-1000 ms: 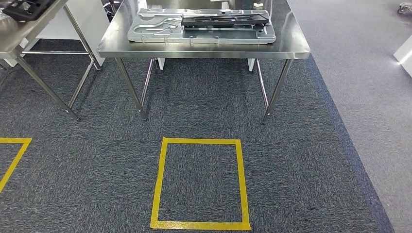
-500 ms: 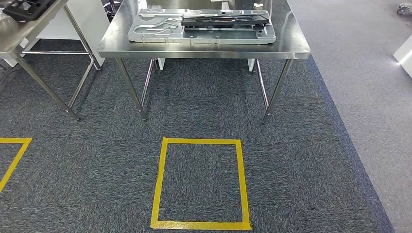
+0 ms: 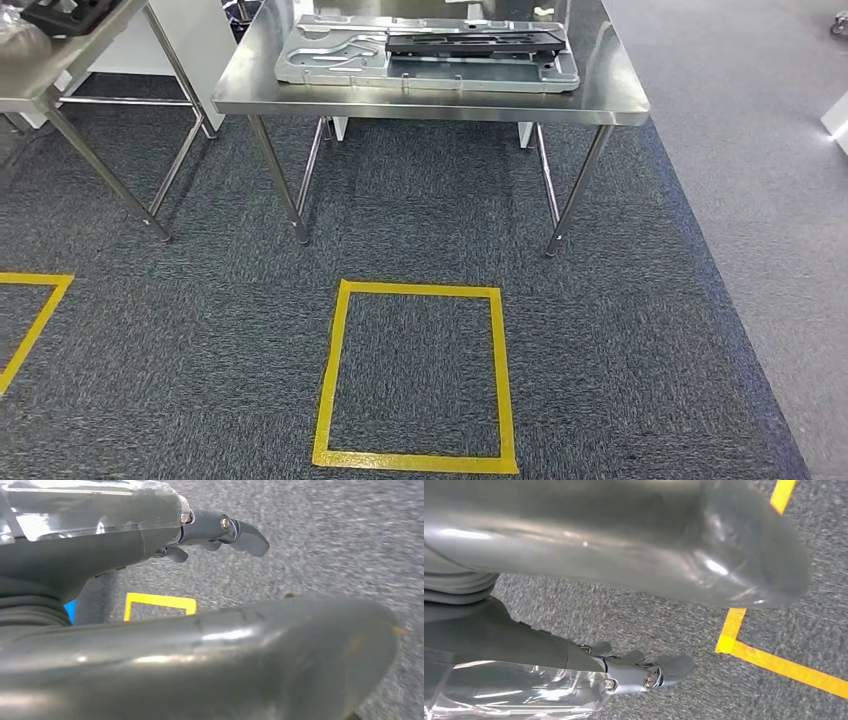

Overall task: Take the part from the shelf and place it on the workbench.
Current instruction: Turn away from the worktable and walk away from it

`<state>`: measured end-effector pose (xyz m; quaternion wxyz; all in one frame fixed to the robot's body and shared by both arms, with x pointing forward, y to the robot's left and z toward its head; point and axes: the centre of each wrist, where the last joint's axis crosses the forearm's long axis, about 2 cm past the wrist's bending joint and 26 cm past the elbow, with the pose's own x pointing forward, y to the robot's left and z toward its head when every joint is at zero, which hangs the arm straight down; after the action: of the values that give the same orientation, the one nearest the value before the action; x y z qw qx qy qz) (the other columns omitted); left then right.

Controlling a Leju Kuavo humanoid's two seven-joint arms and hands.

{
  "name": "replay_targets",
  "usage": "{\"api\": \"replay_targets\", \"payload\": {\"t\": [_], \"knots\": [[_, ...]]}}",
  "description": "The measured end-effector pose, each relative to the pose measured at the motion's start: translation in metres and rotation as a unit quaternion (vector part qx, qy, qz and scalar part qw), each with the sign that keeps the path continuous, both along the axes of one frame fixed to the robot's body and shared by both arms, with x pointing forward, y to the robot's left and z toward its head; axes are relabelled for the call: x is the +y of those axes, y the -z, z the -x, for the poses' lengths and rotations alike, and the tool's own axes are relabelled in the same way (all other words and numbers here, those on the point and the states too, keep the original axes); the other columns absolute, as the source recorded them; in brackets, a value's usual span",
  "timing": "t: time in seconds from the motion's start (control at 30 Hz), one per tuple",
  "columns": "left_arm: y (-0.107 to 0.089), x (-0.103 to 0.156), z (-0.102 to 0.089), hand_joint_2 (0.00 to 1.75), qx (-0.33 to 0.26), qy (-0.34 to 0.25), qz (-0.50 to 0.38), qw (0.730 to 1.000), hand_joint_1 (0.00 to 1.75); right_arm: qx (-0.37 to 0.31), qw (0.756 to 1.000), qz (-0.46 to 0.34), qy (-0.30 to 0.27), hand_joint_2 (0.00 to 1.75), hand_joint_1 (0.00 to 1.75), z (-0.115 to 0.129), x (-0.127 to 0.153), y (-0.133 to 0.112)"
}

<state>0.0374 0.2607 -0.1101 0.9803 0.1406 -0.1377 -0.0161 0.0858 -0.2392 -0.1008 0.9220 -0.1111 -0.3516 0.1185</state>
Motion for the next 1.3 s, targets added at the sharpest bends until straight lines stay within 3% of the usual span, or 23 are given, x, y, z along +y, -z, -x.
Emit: {"api": "replay_targets", "payload": {"t": [0.47,1.3], "knots": [[0.0,-0.006,0.0,0.0,0.011,-0.013,-0.002,1.0,0.0,0.015,1.0,0.014,-0.021,0.0,0.0,-0.003,0.001,-0.001],[-0.001,-0.007,-0.002,0.0,-0.011,0.017,0.008,1.0,0.0,0.011,0.999,0.031,-0.013,0.0,0.0,-0.012,-0.012,-0.002]]}}
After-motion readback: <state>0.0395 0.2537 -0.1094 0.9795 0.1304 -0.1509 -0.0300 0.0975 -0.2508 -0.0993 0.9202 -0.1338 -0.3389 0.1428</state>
